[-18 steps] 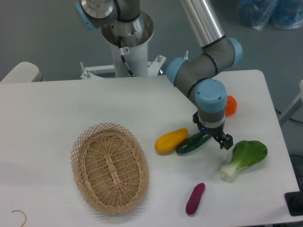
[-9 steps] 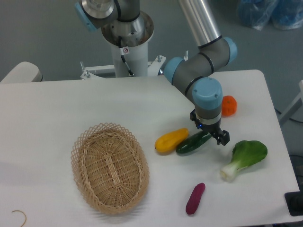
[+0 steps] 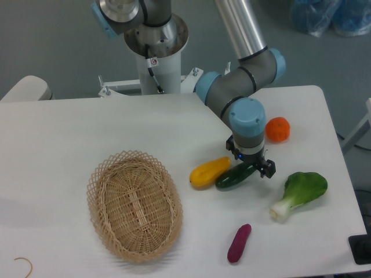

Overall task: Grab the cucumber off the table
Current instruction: 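Lower the gripper over the cucumber and close on it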

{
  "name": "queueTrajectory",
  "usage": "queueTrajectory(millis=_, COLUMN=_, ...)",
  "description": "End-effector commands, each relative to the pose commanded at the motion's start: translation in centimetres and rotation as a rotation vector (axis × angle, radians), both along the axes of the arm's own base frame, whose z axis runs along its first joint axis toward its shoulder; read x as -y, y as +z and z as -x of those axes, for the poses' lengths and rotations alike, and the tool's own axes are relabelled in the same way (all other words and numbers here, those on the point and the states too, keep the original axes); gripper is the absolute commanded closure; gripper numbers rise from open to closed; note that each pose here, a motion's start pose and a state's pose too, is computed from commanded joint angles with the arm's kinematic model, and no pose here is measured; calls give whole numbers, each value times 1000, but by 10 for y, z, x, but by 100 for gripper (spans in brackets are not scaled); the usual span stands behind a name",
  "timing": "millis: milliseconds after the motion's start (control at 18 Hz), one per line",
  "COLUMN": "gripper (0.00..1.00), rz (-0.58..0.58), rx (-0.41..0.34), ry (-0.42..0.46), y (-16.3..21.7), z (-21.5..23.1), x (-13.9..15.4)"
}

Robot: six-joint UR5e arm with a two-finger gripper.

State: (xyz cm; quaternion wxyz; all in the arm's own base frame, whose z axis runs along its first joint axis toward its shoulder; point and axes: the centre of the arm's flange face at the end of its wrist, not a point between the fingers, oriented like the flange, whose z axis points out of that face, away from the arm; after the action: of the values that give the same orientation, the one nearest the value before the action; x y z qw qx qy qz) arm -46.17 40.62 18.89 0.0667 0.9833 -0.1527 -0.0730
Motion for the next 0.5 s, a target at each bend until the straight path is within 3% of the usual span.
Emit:
queueTrajectory(millis=111, gripper=0, rz=-2, rx=-4, ry=-2, y=2, z=1, x=-1)
queueTrajectory(millis=167, gripper=7, rz=-4, rx=-6, ry=-2, y=3, z=3, x=-2)
queueTrajectory(millis=278, gripper=37, rz=-4, rx=-4, ry=-3, y=3, z=3, x=-2)
queueTrajectory(millis=500, gripper=62, rz=-5, rx=-8, ry=-14, y=5, z=4, x=-3)
